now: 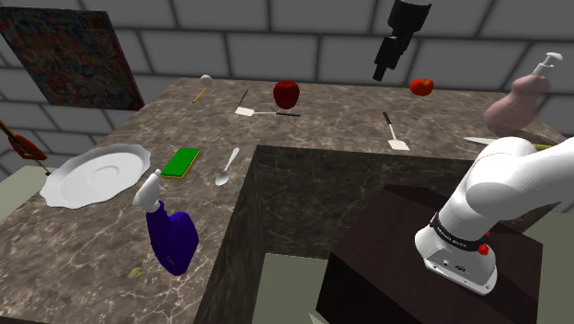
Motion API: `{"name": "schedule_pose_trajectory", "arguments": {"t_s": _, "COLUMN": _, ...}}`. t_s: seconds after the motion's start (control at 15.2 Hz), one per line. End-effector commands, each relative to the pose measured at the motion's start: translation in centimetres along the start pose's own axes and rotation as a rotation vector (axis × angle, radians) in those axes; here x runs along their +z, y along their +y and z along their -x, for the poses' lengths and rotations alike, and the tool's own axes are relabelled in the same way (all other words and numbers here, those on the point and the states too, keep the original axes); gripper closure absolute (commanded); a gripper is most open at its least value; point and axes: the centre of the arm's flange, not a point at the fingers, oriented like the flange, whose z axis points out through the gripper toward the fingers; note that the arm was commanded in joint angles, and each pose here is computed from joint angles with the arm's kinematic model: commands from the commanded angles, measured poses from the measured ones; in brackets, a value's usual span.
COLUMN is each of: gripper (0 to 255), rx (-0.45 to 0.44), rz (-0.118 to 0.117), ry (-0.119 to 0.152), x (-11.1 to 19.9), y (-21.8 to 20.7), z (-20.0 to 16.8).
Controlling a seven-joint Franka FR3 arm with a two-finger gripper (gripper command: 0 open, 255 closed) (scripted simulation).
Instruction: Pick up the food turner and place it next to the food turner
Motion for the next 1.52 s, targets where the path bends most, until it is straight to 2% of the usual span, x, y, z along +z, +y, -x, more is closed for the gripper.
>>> {"name": "schedule_pose_trajectory", "arguments": {"t_s": 0.0, "gripper": 0, "rx": 0.000, "rz": 0.000, "ry": 0.000, "x": 0.0, "y": 0.0, "z": 0.0}}
{"name": "schedule_pose_trajectory", "arguments": {"t_s": 0.73, "gripper": 0, "rx": 0.411, "rz": 0.026, "ry": -0.032, "x": 10.3, "y": 9.8, "z": -1.7}}
{"name": "schedule_pose_trajectory", "arguments": {"t_s": 1.45, "gripper": 0, "rx": 0.822, "rz": 0.052, "ry": -0.065, "x": 20.3, "y": 19.7, "z": 1.1}}
